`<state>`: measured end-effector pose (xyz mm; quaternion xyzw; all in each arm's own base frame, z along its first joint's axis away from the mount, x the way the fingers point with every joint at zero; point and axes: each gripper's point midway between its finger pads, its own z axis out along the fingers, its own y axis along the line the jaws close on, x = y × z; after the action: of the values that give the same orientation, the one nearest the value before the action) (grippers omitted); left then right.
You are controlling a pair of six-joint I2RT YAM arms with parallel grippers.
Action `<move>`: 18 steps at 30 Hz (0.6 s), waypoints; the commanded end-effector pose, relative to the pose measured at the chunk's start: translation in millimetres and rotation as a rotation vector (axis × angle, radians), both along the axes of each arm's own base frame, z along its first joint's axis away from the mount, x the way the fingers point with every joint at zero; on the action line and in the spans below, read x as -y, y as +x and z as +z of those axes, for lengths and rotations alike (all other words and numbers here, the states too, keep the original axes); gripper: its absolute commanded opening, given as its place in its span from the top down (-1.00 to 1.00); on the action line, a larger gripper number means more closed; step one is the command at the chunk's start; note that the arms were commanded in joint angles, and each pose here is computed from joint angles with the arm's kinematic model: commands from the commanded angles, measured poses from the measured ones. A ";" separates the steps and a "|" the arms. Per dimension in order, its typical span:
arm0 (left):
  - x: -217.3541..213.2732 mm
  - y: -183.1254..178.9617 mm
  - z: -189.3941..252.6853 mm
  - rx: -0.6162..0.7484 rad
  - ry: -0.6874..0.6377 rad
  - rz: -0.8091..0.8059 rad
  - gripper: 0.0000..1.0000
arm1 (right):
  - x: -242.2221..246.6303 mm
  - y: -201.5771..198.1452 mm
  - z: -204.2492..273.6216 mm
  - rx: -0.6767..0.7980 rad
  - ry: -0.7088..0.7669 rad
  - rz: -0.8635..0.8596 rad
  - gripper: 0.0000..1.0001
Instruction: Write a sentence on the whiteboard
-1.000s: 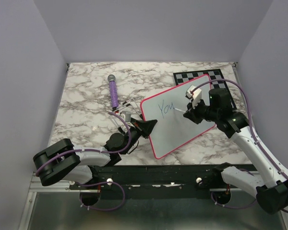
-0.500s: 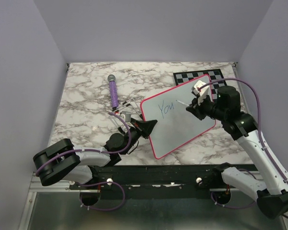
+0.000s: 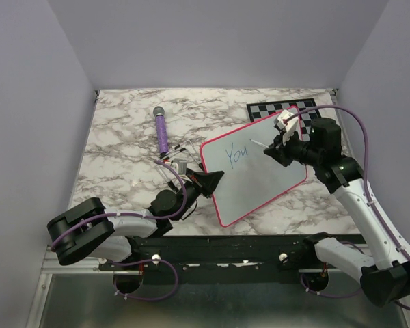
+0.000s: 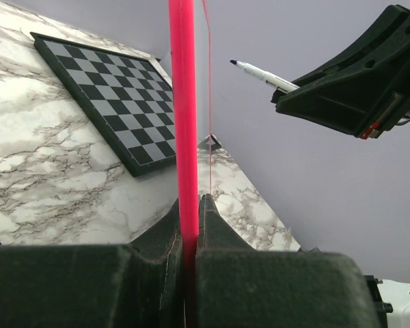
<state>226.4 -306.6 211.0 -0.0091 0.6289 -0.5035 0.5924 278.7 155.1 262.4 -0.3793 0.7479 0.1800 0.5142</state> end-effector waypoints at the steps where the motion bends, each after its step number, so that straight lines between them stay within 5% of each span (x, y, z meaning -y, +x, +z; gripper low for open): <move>1: 0.2 -1.2 -11.2 0.051 0.097 0.001 1.00 | -10.1 6.8 4.4 0.009 0.032 0.041 0.99; 18: 0.5 -1.9 -12.2 0.050 0.099 -0.004 1.00 | -10.8 21.4 -21.2 -0.063 0.019 0.001 0.99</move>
<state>226.2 -306.9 210.5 -0.0110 0.6297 -0.5053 0.5900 298.0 166.2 244.5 -0.3722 0.7607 0.1996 0.4930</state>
